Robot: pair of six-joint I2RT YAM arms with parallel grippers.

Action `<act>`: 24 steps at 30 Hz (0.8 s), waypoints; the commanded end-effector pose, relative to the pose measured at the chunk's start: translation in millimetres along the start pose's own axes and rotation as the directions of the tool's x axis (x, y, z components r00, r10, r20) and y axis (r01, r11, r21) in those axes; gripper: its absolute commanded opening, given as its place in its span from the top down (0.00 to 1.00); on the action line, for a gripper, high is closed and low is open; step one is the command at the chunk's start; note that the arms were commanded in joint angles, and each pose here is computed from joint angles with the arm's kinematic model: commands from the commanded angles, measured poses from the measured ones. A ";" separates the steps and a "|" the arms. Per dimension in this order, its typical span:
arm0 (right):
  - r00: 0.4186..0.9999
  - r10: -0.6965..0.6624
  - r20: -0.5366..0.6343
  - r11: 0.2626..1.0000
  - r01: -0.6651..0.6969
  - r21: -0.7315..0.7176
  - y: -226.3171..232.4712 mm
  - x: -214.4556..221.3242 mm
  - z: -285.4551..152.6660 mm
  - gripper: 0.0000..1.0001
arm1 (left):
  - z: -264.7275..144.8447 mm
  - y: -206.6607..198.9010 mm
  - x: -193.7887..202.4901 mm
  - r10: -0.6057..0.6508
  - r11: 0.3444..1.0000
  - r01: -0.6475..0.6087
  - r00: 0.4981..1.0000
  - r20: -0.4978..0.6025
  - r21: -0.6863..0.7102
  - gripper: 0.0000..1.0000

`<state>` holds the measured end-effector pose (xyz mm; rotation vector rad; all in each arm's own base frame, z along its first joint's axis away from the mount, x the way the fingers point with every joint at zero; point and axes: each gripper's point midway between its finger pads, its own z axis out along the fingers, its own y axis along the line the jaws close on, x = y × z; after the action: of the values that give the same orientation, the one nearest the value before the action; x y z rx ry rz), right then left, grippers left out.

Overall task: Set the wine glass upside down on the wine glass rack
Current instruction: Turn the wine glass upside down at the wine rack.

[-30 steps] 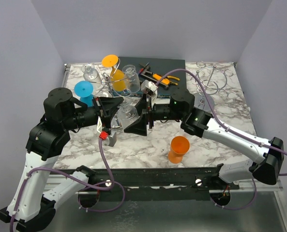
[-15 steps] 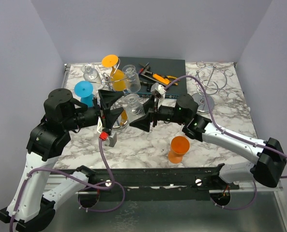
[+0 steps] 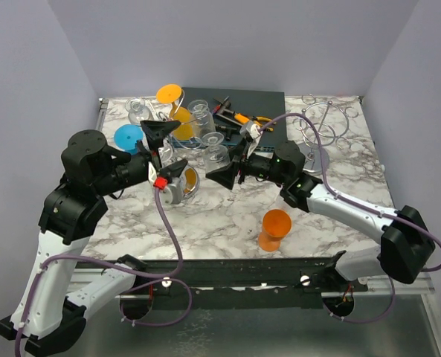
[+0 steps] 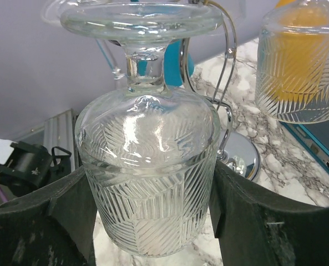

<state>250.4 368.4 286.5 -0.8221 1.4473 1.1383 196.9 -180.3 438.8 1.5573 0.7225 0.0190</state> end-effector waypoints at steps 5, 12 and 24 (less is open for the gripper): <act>0.992 -0.072 0.108 0.997 0.074 -0.008 -11.6 -29.4 15.3 0.57 | -21.0 51.6 4.2 -0.374 0.902 0.347 0.925 -0.062 -0.258 0.01; 0.991 -0.064 0.121 0.998 0.067 -0.020 -18.3 -32.5 25.5 0.58 | -28.1 49.1 11.1 -0.458 0.855 0.414 0.886 -0.079 -0.312 0.03; 0.992 -0.037 0.122 0.997 0.045 -0.061 -24.6 -26.9 45.9 0.61 | -32.1 37.9 15.6 -0.470 0.850 0.420 0.877 -0.099 -0.317 0.03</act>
<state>289.7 394.2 267.6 -0.8101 1.4485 1.1553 209.1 -146.9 475.9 1.1169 1.1283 -0.0968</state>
